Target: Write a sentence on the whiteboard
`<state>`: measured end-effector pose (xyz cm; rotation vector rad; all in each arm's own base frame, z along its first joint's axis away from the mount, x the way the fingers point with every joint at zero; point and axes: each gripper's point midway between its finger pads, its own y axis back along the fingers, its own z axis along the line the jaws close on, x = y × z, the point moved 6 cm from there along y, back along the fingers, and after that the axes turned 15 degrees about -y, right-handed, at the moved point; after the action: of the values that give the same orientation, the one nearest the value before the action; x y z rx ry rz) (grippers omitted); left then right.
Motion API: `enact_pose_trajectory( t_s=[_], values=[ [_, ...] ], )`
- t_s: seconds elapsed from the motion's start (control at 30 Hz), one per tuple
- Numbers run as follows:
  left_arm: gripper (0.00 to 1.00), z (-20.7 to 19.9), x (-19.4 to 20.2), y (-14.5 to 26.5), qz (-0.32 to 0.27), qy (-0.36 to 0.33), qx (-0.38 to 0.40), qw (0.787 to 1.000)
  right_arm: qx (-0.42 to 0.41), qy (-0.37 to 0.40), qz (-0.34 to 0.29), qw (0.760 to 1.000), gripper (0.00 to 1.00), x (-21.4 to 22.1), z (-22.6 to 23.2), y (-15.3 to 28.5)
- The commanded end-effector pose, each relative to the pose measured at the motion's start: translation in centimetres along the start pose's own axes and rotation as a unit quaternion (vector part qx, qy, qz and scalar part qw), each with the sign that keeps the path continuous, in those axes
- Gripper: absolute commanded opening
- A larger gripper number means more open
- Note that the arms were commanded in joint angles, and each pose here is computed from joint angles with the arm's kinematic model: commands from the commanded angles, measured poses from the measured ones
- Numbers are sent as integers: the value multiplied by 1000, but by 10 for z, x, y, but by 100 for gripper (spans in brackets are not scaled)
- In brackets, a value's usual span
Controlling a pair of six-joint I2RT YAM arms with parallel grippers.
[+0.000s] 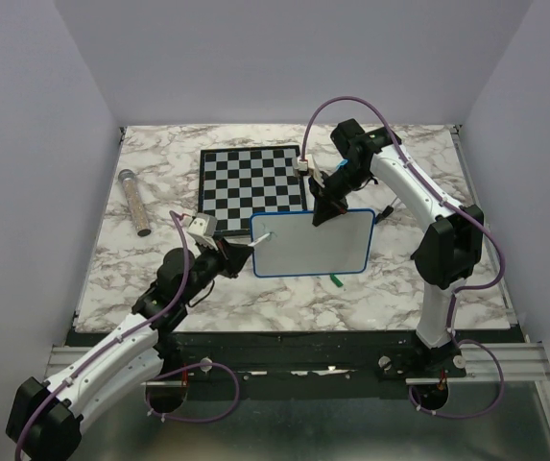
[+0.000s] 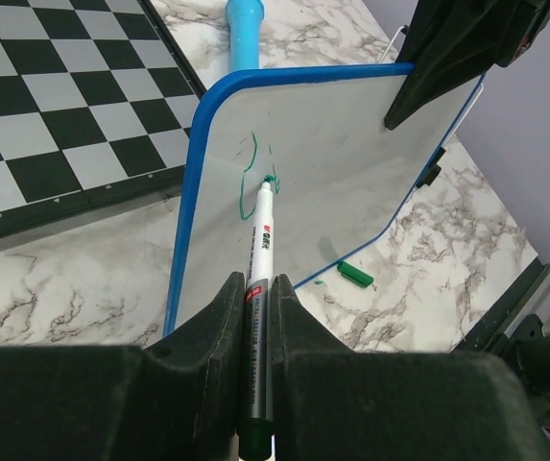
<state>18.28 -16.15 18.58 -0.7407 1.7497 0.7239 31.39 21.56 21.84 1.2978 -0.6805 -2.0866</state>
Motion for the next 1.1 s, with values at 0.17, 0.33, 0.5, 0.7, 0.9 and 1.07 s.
enact_pose_trajectory(
  t_s=[0.17, 0.33, 0.5, 0.7, 0.9, 1.07],
  values=[
    [0, 6, 0, -4, 42, -13, -25, 999, -20, -8, 20, 1000, 0, 10, 8, -3],
    [0, 7, 0, -3, 55, -15, -31, 998, -20, -9, 20, 1000, 1, 10, 8, -3],
    [0, 5, 3, -4, 68, -11, -22, 997, -21, -9, 20, 1000, 0, 10, 8, -3],
    [0, 1, 4, -10, 68, -9, -4, 998, -21, -9, 20, 1000, 0, 10, 8, -3],
    [0, -1, -4, -19, 51, -8, 1, 999, -21, -9, 20, 1000, 0, 10, 8, -3],
    [0, -1, -14, -22, 31, -8, -5, 999, -21, -9, 22, 999, 0, 11, 8, -3]
  ],
)
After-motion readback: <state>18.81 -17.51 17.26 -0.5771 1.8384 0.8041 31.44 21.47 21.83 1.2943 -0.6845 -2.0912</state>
